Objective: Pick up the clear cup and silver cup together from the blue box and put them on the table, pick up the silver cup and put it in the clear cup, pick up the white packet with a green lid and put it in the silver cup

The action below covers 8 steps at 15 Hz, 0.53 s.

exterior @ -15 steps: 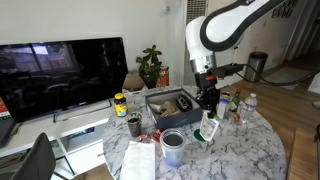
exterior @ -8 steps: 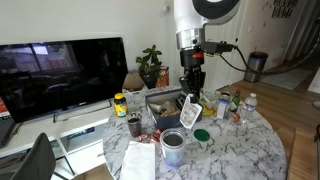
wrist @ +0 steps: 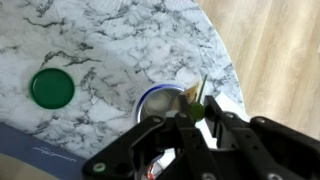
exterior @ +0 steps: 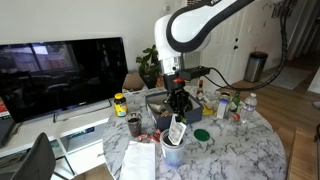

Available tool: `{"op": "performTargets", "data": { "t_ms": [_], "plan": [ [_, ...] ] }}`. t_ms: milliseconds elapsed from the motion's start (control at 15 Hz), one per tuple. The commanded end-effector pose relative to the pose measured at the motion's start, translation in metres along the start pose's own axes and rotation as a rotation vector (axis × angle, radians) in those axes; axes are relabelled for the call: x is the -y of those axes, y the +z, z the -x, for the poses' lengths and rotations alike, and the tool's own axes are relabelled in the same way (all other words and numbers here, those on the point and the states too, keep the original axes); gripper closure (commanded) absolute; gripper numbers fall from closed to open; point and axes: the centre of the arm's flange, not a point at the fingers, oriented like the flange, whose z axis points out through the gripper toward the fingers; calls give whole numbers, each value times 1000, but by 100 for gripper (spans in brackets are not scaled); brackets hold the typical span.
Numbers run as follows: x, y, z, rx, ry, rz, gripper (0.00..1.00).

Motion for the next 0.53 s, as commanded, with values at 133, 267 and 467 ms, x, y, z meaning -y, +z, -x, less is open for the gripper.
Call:
{"op": "performTargets", "data": {
  "t_ms": [133,267,467],
  "plan": [
    [0,12,-38,-6,-11,29,95],
    [-1,16,-44,-2,-8,38,95],
    [-1,20,-45,3,-16,52,53]
  ]
}}
